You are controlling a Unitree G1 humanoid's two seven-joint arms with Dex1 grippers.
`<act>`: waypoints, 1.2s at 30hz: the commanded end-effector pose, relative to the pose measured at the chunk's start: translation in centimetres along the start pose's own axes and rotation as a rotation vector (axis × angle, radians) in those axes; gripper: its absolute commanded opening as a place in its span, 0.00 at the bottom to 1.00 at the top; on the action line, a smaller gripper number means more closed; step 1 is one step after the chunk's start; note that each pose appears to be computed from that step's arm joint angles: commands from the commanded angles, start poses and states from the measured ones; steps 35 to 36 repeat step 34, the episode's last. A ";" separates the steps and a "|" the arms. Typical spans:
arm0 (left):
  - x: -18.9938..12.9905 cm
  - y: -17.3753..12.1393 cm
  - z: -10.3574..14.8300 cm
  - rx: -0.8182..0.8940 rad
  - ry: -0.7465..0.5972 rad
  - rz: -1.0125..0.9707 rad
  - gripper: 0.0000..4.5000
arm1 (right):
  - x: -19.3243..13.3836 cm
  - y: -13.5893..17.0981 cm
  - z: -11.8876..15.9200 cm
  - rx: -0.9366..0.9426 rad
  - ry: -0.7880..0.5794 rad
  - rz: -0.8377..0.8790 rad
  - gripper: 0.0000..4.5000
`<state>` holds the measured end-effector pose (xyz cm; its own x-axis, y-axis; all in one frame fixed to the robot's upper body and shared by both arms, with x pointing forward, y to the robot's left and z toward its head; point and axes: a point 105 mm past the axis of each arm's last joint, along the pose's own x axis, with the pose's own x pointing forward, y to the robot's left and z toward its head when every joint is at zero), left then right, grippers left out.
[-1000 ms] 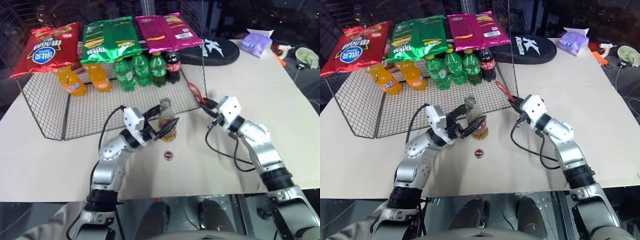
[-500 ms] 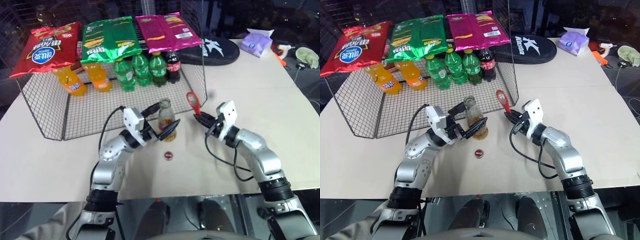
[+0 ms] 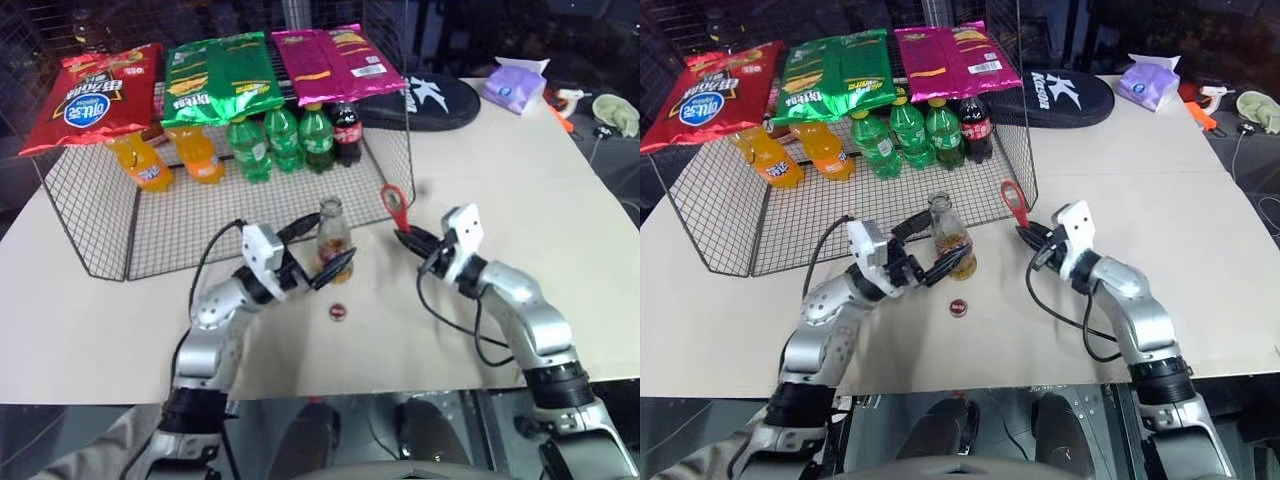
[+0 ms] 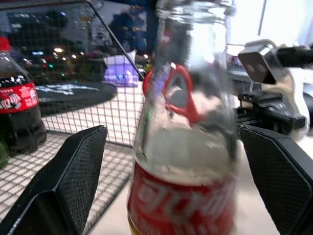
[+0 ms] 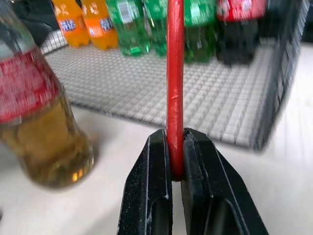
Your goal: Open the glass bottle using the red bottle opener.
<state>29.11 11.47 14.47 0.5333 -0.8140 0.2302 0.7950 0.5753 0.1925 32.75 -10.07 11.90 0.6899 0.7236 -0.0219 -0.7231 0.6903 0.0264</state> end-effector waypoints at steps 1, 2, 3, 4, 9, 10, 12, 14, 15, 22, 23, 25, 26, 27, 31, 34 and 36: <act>-1.1 -0.5 1.8 0.054 -0.010 -0.035 0.99 | -1.7 0.9 1.3 0.042 -0.012 0.052 0.00; -1.5 -0.6 2.0 0.056 -0.005 -0.035 0.99 | -2.2 1.2 1.0 0.072 0.012 0.066 0.00; -1.8 -0.7 2.1 0.056 0.003 -0.038 0.99 | -2.8 1.7 0.4 0.103 0.055 0.085 0.00; -2.3 -0.9 2.3 0.053 0.011 -0.040 0.99 | -3.6 2.3 -0.4 0.135 0.106 0.114 0.00; -4.5 -1.1 2.0 0.035 0.075 -0.008 1.00 | -5.7 3.4 -1.9 0.216 0.208 0.128 0.09; -4.9 -1.1 2.0 0.032 0.083 0.006 1.00 | -6.0 3.2 -2.0 0.214 0.215 0.119 0.19; -5.6 -1.0 1.7 0.028 0.112 0.041 1.00 | -6.6 2.7 -2.2 0.206 0.217 0.085 0.39; -6.5 -0.6 1.1 0.025 0.157 0.103 1.00 | -7.2 1.4 -2.6 0.163 0.211 0.003 0.56; -7.1 -0.4 0.6 0.024 0.185 0.137 1.00 | -7.8 0.8 -2.8 0.149 0.214 -0.026 0.70; -10.8 1.1 -1.4 0.011 0.321 0.327 1.00 | -11.8 -2.4 -2.4 -0.039 0.194 -0.102 0.78; -11.1 1.1 -1.6 0.015 0.334 0.338 1.00 | -12.3 -2.7 -2.4 -0.071 0.193 -0.107 0.78; -11.9 1.1 -1.7 0.014 0.359 0.371 1.00 | -13.7 -3.0 -2.2 -0.101 0.170 -0.068 0.78; -12.3 1.2 -1.7 0.016 0.369 0.386 1.00 | -14.3 -3.0 -2.2 -0.109 0.163 -0.049 0.78; -12.8 1.3 -1.8 0.025 0.388 0.410 1.00 | -15.0 -3.0 -1.9 -0.100 0.139 -0.026 0.78; -13.9 1.3 -1.8 0.032 0.419 0.445 1.00 | -16.4 -3.5 -1.8 -0.113 0.162 0.018 0.78; -14.3 0.9 -2.0 0.024 0.430 0.449 1.00 | -17.0 -4.2 -1.8 -0.127 0.176 0.019 0.78; -14.3 0.9 -2.0 0.024 0.430 0.449 1.00 | -17.0 -4.2 -1.8 -0.127 0.176 0.019 0.78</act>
